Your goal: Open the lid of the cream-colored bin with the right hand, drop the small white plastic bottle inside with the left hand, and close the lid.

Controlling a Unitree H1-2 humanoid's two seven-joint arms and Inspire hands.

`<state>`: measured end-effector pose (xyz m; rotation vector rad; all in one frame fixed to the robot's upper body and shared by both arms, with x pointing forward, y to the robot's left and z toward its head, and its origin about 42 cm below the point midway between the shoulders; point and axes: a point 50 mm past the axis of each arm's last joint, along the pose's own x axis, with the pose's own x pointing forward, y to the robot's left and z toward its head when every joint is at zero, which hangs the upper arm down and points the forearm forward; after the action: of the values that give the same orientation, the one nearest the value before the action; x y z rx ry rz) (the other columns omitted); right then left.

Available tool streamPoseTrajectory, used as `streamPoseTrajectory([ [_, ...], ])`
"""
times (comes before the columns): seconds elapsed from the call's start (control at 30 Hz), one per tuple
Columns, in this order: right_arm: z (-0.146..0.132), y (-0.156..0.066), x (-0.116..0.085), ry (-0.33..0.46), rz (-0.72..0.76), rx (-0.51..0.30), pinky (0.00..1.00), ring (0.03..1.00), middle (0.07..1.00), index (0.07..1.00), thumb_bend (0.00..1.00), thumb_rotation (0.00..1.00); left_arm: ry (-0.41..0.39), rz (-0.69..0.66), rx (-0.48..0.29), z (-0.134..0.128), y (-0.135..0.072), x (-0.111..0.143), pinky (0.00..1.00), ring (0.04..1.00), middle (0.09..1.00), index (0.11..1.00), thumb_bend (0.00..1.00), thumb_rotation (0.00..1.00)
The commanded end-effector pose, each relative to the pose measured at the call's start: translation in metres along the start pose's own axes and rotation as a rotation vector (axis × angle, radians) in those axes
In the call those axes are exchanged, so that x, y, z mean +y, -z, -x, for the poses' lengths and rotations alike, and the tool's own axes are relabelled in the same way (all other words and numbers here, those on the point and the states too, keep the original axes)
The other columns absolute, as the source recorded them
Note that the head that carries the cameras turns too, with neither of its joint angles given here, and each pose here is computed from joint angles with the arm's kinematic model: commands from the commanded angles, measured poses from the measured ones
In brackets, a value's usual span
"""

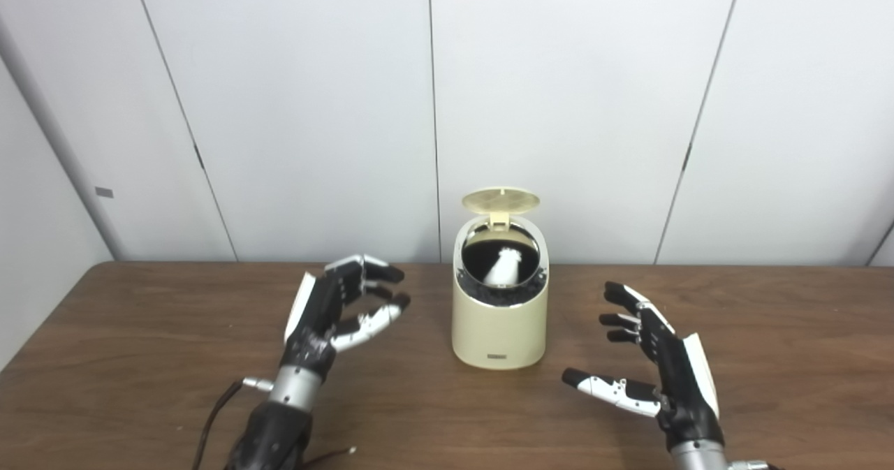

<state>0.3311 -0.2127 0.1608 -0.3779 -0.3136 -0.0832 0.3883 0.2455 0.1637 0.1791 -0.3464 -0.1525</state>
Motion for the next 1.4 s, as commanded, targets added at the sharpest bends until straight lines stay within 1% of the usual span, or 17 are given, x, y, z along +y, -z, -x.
streamPoseTrajectory([
  [0.0,-0.025,-0.027,-0.008,0.013,0.029,-0.121,0.61,0.711,0.805,0.817,0.67,0.17,0.018,-0.014,-0.063,-0.009,-0.016,0.007,0.64,0.724,0.781,0.801,0.67,0.21],
  [0.1,-0.042,-0.041,-0.014,-0.005,0.055,-0.170,0.59,0.717,0.806,0.815,0.65,0.17,0.037,-0.007,-0.038,0.000,-0.009,0.008,0.66,0.739,0.796,0.833,0.73,0.25],
  [0.13,-0.048,-0.046,-0.016,-0.013,0.061,-0.179,0.59,0.727,0.813,0.817,0.65,0.17,0.040,-0.001,-0.032,0.002,-0.007,0.008,0.66,0.744,0.798,0.839,0.74,0.25],
  [0.2,-0.059,-0.056,-0.020,-0.029,0.088,-0.196,0.60,0.747,0.824,0.820,0.65,0.20,0.044,0.018,-0.023,0.007,-0.002,0.007,0.68,0.748,0.801,0.849,0.75,0.20],
  [0.33,-0.082,-0.081,-0.027,-0.073,0.170,-0.224,0.65,0.783,0.843,0.827,0.63,0.31,0.049,0.041,-0.016,0.013,0.004,0.004,0.69,0.758,0.808,0.853,0.74,0.13],
  [0.4,-0.093,-0.093,-0.029,-0.105,0.228,-0.229,0.67,0.792,0.846,0.825,0.63,0.40,0.041,0.050,-0.012,0.016,0.006,0.002,0.67,0.749,0.803,0.844,0.74,0.12],
  [0.43,-0.098,-0.099,-0.030,-0.117,0.260,-0.237,0.67,0.796,0.848,0.826,0.63,0.45,0.037,0.059,-0.011,0.016,0.008,0.001,0.67,0.745,0.801,0.840,0.73,0.10],
  [0.5,-0.108,-0.108,-0.031,-0.139,0.311,-0.248,0.68,0.808,0.854,0.822,0.64,0.49,0.037,0.070,-0.010,0.017,0.010,-0.002,0.66,0.737,0.798,0.836,0.72,0.06],
  [0.6,-0.118,-0.117,-0.032,-0.169,0.372,-0.260,0.71,0.839,0.874,0.835,0.63,0.55,0.044,0.058,-0.013,0.016,0.012,-0.005,0.66,0.733,0.795,0.836,0.72,0.08],
  [0.67,-0.125,-0.123,-0.032,-0.184,0.410,-0.275,0.72,0.836,0.861,0.835,0.63,0.59,0.048,0.043,-0.020,0.016,0.012,-0.007,0.65,0.726,0.793,0.837,0.72,0.10],
  [0.77,-0.133,-0.136,-0.030,-0.211,0.482,-0.270,0.75,0.850,0.854,0.829,0.65,0.63,0.045,0.039,-0.020,0.015,0.013,-0.010,0.64,0.720,0.792,0.837,0.72,0.11],
  [0.9,-0.141,-0.149,-0.028,-0.229,0.535,-0.243,0.75,0.866,0.865,0.837,0.66,0.63,0.055,0.036,-0.015,0.013,0.013,-0.011,0.65,0.725,0.794,0.836,0.71,0.11],
  [0.97,-0.143,-0.153,-0.026,-0.239,0.550,-0.237,0.80,0.910,0.885,0.856,0.66,0.63,0.064,0.037,-0.014,0.012,0.013,-0.011,0.64,0.726,0.791,0.824,0.71,0.11],
  [1.1,-0.148,-0.157,-0.024,-0.260,0.575,-0.229,0.83,0.947,0.900,0.870,0.66,0.63,0.067,0.039,-0.018,0.009,0.012,-0.011,0.64,0.725,0.785,0.817,0.72,0.11],
  [1.23,-0.156,-0.159,-0.021,-0.281,0.622,-0.267,0.80,0.923,0.894,0.870,0.66,0.65,0.066,0.034,-0.018,0.007,0.011,-0.011,0.65,0.728,0.783,0.819,0.74,0.14],
  [1.3,-0.159,-0.161,-0.019,-0.291,0.632,-0.274,0.80,0.930,0.895,0.869,0.68,0.66,0.064,0.031,-0.018,0.006,0.011,-0.012,0.64,0.722,0.780,0.815,0.76,0.16],
  [1.37,-0.161,-0.162,-0.016,-0.302,0.640,-0.283,0.82,0.935,0.894,0.869,0.69,0.67,0.063,0.034,-0.020,0.006,0.011,-0.012,0.64,0.721,0.780,0.812,0.77,0.16],
])
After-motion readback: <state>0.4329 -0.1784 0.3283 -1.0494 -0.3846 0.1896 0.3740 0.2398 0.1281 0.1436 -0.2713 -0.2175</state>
